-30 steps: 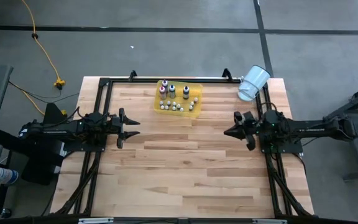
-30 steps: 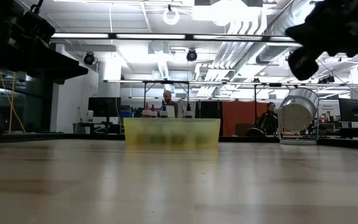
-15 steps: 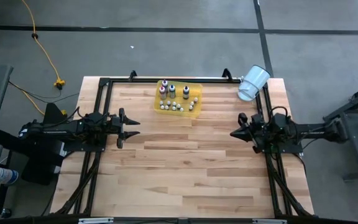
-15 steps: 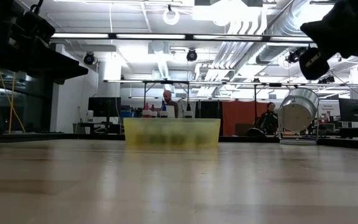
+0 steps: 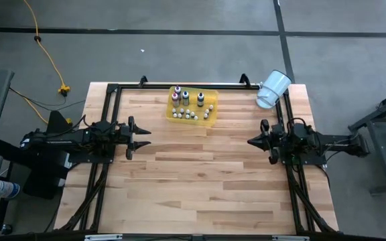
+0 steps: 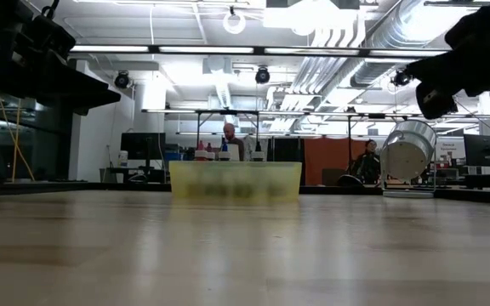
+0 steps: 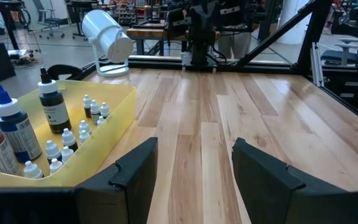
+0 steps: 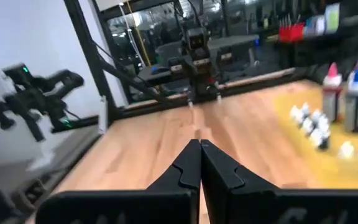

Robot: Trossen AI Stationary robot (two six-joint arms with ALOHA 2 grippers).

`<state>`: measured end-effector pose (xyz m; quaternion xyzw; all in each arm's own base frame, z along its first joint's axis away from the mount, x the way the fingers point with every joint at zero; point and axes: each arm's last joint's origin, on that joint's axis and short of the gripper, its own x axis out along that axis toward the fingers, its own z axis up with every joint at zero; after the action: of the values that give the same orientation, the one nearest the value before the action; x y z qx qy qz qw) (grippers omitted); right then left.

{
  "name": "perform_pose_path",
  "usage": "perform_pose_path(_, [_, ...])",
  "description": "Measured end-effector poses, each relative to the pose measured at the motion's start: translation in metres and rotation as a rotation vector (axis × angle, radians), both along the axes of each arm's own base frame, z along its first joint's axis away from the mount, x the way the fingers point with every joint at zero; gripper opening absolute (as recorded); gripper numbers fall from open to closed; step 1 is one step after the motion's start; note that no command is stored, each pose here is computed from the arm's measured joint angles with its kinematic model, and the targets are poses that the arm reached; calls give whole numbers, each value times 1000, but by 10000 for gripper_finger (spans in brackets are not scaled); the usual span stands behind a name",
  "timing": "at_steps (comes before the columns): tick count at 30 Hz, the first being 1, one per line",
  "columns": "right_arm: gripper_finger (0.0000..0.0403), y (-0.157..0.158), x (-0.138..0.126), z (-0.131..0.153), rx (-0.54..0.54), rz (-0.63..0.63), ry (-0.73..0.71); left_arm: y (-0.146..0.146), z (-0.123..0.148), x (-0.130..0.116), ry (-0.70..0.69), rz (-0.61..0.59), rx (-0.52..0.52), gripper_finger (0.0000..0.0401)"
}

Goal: Pick & Place food coloring
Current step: Return to Home Position

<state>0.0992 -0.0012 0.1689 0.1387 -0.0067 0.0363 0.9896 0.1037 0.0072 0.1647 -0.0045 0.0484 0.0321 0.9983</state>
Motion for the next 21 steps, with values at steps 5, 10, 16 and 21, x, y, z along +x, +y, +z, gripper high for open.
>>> perform_pose_path(5, [0,-1,-2,1,-192,-61,-25,0,0,0,0,0,0,198])
perform_pose_path(10, [0,-2,-1,0,-253,-76,-11,0,0,0,0,0,0,198])
perform_pose_path(16, [0,-2,0,-2,-253,-82,17,0,0,0,0,0,0,198])
perform_pose_path(21, [0,-4,1,-4,-257,-132,37,0,0,0,0,0,0,198])
